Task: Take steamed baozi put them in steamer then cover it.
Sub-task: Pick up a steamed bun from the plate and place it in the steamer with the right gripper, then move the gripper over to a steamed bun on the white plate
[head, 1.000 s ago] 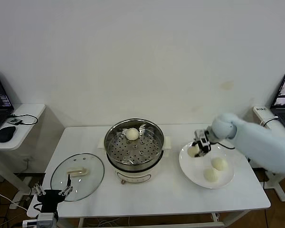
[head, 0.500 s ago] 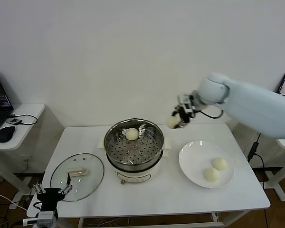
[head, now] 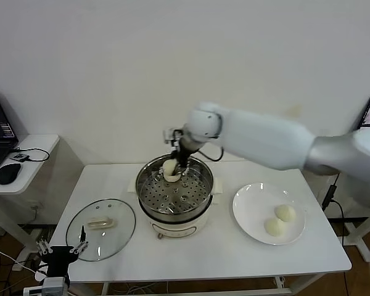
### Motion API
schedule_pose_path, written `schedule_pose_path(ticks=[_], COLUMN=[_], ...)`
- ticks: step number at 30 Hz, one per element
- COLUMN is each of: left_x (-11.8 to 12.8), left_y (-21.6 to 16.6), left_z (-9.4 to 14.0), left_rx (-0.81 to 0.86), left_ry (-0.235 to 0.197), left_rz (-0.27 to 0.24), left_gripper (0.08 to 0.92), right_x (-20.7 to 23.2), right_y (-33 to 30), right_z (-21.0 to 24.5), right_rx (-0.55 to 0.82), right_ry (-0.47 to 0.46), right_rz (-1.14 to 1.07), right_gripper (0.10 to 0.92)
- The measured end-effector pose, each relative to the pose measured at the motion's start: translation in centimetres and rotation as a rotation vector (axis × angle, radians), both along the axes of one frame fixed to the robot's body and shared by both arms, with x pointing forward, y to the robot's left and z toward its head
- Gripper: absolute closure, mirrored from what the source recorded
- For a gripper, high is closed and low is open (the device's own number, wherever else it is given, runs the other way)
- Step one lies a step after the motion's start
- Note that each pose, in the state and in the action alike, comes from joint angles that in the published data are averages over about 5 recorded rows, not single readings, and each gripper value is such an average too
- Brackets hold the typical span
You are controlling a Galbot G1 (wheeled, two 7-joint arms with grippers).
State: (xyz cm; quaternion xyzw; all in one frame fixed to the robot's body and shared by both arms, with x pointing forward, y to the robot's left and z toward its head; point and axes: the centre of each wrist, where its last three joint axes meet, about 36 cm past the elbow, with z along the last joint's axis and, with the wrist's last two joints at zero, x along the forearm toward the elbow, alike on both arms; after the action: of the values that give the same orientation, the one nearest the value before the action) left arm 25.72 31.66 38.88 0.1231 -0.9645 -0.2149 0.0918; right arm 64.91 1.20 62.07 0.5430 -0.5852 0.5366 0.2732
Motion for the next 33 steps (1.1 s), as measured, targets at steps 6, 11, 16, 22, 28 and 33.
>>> schedule_pose_path(ticks=[6,11,16,22,28,33], left_x=[0.0,0.0,0.0,0.0,0.1,0.4], left_y=[0.1,0.3,0.3,0.2,0.3,0.3], left_z=[-0.1,-0.1,-0.1,-0.1,0.3,0.4], left_rx=[0.004,0.009,0.009,0.008,0.012,0.015], left_ry=[-0.003,-0.005,-0.006,-0.007,-0.015,-0.017], left_rz=[0.005,0.008,0.009,0.009,0.005,-0.003], left_gripper=[0.177,0.177,0.177,0.177,0.177,0.177], right_x=[-0.1,0.0,-0.1,0.0,0.5,1.0], right_y=[2.5,3.4,3.8,3.7,1.5,-2.3], right_z=[-2.3,-3.9,-4.9,-4.5,-1.8,1.9], right_rx=[-0.007,-0.022,-0.028,-0.03,-0.048,-0.065], right_ry=[0.022,0.03,0.042,0.045,0.028,0.009], right_rz=[-0.011,-0.024,-0.031,-0.023,0.009,0.054], right_gripper=[0.471,0.47,0.437,0.278,0.202,0.2])
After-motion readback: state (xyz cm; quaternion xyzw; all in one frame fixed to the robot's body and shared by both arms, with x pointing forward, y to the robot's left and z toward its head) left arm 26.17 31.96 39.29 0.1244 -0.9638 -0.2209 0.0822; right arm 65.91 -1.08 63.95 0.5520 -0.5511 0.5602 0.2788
